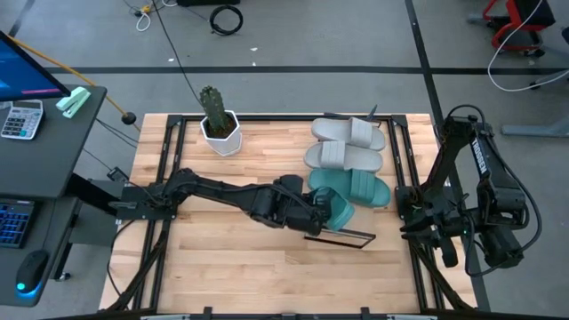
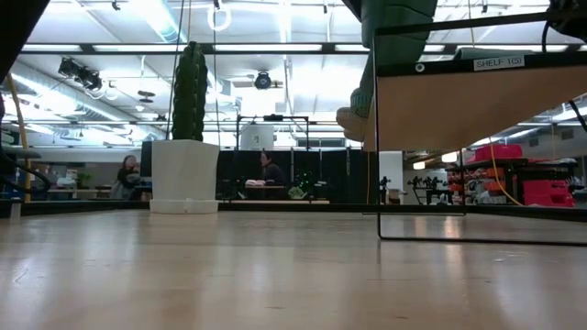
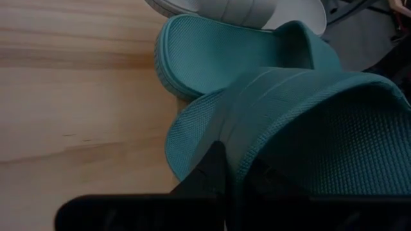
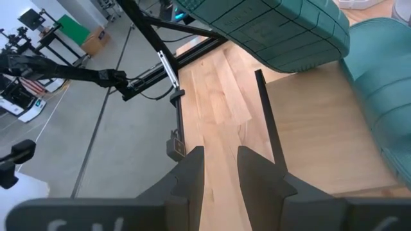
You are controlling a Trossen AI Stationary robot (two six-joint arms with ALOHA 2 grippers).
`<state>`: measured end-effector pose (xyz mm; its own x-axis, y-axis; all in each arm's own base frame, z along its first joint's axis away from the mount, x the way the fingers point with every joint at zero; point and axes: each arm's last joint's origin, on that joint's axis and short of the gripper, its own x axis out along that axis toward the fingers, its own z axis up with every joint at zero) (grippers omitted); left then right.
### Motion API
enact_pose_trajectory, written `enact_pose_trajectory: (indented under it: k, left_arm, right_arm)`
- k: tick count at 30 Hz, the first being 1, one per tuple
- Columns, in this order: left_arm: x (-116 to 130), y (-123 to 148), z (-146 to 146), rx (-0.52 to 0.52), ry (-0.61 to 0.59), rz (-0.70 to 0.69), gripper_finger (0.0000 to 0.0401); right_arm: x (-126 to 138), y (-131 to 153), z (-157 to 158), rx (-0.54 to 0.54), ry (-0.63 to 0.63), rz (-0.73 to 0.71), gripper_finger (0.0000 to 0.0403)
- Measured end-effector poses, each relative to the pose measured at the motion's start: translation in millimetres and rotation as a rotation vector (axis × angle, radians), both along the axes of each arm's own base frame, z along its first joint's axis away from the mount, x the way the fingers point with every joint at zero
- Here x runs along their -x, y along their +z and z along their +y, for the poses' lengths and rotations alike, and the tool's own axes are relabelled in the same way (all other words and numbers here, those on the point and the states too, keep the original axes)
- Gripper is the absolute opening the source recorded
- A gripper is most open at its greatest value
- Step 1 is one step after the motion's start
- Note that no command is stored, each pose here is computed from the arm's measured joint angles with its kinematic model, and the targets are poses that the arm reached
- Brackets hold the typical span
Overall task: Pick and place slides into the shelf
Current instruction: Put the green slide on the shelf
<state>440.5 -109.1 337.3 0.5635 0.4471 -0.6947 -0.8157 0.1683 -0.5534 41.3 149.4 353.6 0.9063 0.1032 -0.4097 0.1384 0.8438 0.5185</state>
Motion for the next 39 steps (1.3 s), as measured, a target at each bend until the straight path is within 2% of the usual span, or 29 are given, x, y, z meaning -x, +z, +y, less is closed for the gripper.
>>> enact_pose_trajectory:
  k: [8, 15, 22, 26, 34, 39]
  left_arm:
    - [-15, -17, 5, 0.081, -0.010, 0.014, 0.0012]
    - [-23, -21, 6, 0.111, -0.027, -0.020, 0.0022]
    - [-33, -19, 4, 0.067, -0.097, -0.085, 0.0049]
    - [-35, -17, 7, 0.051, -0.103, -0.102, 0.0083]
    - [-38, -15, 6, 0.041, -0.117, -0.134, 0.0185]
    - [-43, -10, 5, 0.043, -0.141, -0.192, 0.0232]
  right_arm:
    - [0, 1, 1, -0.010, -0.005, -0.014, 0.0101]
    - [0, 1, 2, -0.013, -0.004, -0.021, 0.0101]
    - [-1, 2, 4, -0.021, 0.006, -0.027, 0.0101]
    - [-1, 4, 6, -0.022, 0.018, -0.034, 0.0101]
    - [-1, 4, 7, -0.023, 0.019, -0.034, 0.0101]
    - [-1, 4, 7, -0.025, 0.019, -0.034, 0.0101]
